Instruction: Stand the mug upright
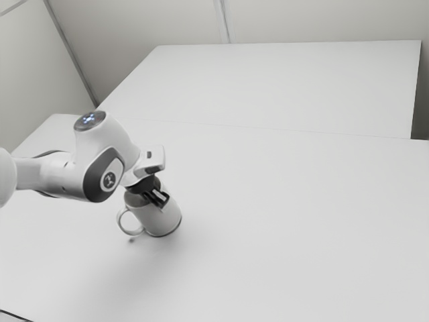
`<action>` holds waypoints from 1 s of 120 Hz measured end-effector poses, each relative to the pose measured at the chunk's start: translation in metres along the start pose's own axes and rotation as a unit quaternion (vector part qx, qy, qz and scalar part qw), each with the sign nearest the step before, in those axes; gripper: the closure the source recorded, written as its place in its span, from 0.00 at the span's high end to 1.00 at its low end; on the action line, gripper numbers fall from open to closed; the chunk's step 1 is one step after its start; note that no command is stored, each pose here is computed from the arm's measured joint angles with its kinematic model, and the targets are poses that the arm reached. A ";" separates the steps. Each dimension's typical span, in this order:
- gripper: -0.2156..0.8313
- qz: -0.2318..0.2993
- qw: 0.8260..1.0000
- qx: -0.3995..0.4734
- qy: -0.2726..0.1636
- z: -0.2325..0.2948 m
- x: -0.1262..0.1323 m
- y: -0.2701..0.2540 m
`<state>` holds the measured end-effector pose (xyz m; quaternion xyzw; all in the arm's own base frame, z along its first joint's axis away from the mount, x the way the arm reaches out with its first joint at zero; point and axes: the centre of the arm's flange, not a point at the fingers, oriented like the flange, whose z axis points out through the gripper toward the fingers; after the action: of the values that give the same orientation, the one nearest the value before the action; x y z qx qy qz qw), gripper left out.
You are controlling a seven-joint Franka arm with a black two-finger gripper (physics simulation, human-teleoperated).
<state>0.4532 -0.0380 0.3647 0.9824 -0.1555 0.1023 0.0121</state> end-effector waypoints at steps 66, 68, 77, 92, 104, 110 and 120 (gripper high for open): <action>0.71 -0.022 0.999 -0.004 0.032 -0.109 0.065 0.003; 0.72 -0.024 0.999 -0.006 0.028 -0.113 0.068 0.003; 0.74 -0.035 0.999 -0.017 0.005 -0.127 0.086 0.003; 0.76 -0.052 0.998 -0.031 -0.032 -0.145 0.114 0.000; 0.78 -0.061 0.996 -0.032 -0.053 -0.164 0.127 -0.001; 0.78 -0.064 0.996 -0.033 -0.060 -0.172 0.135 -0.001; 0.78 -0.067 0.995 -0.033 -0.070 -0.184 0.146 0.001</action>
<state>0.5524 -0.0734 0.5746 0.9945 -0.0930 0.0267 0.0408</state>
